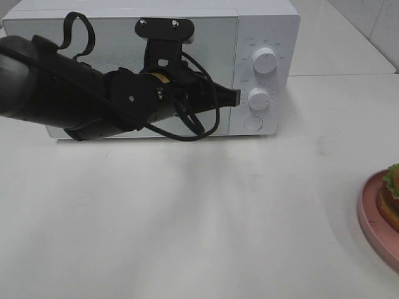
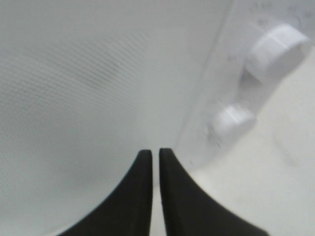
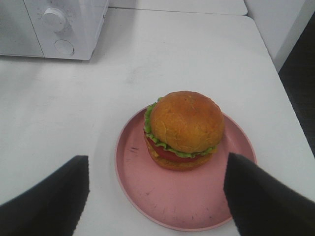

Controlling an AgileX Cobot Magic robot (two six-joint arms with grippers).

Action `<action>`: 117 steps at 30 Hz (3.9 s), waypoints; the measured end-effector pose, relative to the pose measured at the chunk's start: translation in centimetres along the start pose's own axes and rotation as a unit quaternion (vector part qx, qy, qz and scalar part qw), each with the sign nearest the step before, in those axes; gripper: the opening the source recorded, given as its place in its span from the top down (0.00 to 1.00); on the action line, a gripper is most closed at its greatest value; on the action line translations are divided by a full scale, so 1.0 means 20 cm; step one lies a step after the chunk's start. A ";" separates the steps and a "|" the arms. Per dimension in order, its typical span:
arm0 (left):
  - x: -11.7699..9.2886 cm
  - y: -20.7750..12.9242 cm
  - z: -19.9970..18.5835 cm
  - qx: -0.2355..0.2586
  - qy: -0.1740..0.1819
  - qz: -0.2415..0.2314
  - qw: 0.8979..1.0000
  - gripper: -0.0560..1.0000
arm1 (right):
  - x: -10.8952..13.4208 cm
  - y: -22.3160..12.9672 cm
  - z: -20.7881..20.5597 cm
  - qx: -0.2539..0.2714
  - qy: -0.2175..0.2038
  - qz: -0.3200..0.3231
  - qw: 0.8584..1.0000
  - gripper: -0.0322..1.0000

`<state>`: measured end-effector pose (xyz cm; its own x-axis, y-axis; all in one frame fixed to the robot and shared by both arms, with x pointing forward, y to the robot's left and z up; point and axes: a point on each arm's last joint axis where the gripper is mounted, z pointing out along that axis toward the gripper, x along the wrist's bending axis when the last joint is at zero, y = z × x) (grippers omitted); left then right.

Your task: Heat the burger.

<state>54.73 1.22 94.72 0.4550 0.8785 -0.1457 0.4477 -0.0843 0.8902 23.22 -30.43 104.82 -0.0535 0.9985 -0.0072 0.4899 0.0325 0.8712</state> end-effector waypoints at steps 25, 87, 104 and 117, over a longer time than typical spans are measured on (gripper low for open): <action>0.06 -0.16 -0.36 0.464 -0.158 0.044 0.871 0.01 | 0.00 0.00 0.00 0.000 0.000 0.000 1.000 0.24; 0.60 -0.23 -1.85 0.188 0.202 -0.103 0.956 0.01 | 0.00 0.00 0.00 0.000 0.000 0.000 1.000 0.24; 0.43 -0.34 -2.12 -0.011 0.248 -0.045 0.968 0.01 | 0.00 0.00 0.00 0.000 0.000 0.000 1.000 0.24; 0.43 -0.35 -2.11 -0.009 0.248 -0.046 0.968 0.01 | 0.00 0.00 0.00 0.000 0.000 0.000 1.000 0.24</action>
<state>23.08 29.29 105.54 -0.0134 0.9999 -0.0030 0.4529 0.0087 0.8915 23.22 -30.43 104.81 -0.0535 0.9985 -0.0072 0.4908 0.0326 0.8707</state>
